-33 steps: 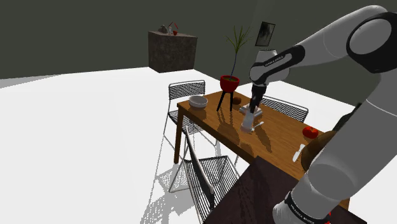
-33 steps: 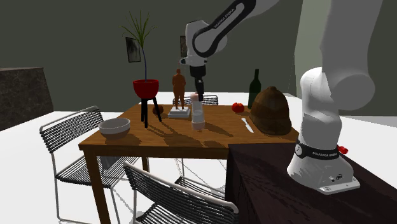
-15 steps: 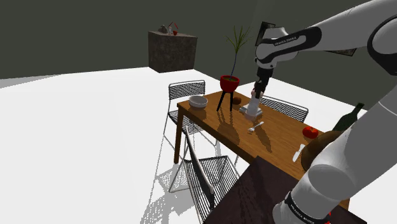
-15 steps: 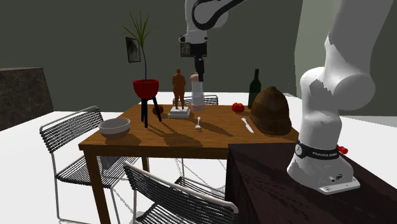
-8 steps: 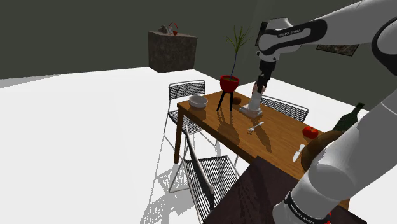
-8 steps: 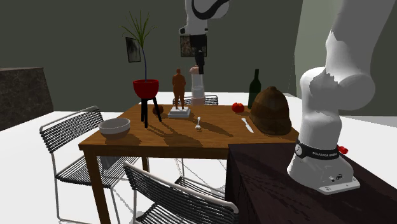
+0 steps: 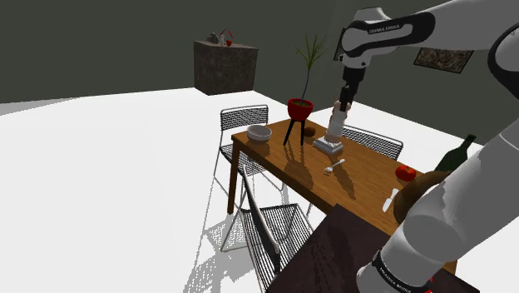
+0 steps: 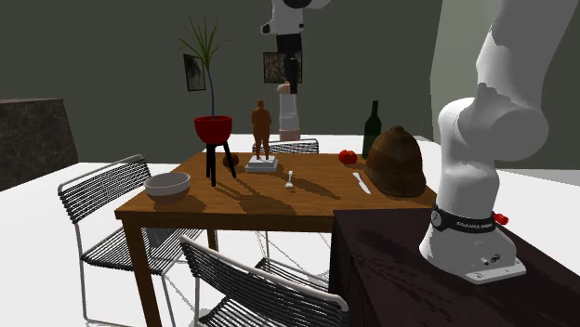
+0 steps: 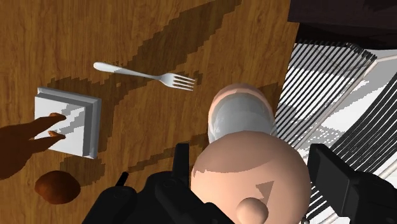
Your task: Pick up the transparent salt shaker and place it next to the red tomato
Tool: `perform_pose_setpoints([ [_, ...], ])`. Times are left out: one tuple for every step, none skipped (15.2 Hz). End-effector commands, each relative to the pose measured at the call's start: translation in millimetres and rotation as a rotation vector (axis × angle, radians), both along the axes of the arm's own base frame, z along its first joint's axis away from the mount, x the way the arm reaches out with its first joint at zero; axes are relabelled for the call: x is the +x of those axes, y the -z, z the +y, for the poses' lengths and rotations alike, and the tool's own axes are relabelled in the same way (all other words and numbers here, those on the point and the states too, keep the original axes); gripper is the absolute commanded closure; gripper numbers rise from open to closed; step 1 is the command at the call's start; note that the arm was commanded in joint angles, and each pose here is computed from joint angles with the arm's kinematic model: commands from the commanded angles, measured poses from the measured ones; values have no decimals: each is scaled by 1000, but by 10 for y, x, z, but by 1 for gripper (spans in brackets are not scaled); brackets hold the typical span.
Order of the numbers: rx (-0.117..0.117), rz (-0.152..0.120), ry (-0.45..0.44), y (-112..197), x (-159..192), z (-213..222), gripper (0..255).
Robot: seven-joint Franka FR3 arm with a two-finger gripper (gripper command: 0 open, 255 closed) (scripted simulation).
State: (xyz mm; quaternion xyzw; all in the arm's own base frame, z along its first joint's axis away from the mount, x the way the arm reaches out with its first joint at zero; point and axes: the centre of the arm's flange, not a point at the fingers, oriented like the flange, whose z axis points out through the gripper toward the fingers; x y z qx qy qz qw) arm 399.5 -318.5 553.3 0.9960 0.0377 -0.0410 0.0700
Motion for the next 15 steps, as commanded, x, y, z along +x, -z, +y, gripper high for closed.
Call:
perform_pose_setpoints([
  [0,0,0,-104,4,-2,255],
  [0,0,0,-157,4,-2,255],
  [0,0,0,-210,4,-2,255],
  [0,0,0,-239,4,-2,255],
  [0,0,0,-240,-85,-100,255],
  [0,0,0,-240,-175,-197,255],
  [0,0,0,-241,-264,-294,255],
  [0,0,0,-241,-353,-391,255],
  [0,0,0,-242,-443,-488,255],
  [0,0,0,-243,-532,-586,255],
  [0,0,0,-243,-621,-683,255],
  [0,0,0,-244,-710,-780,255],
  [0,0,0,-245,-800,-877,255],
  [0,0,0,-245,-889,-974,255],
  [0,0,0,-246,-978,-1072,255],
])
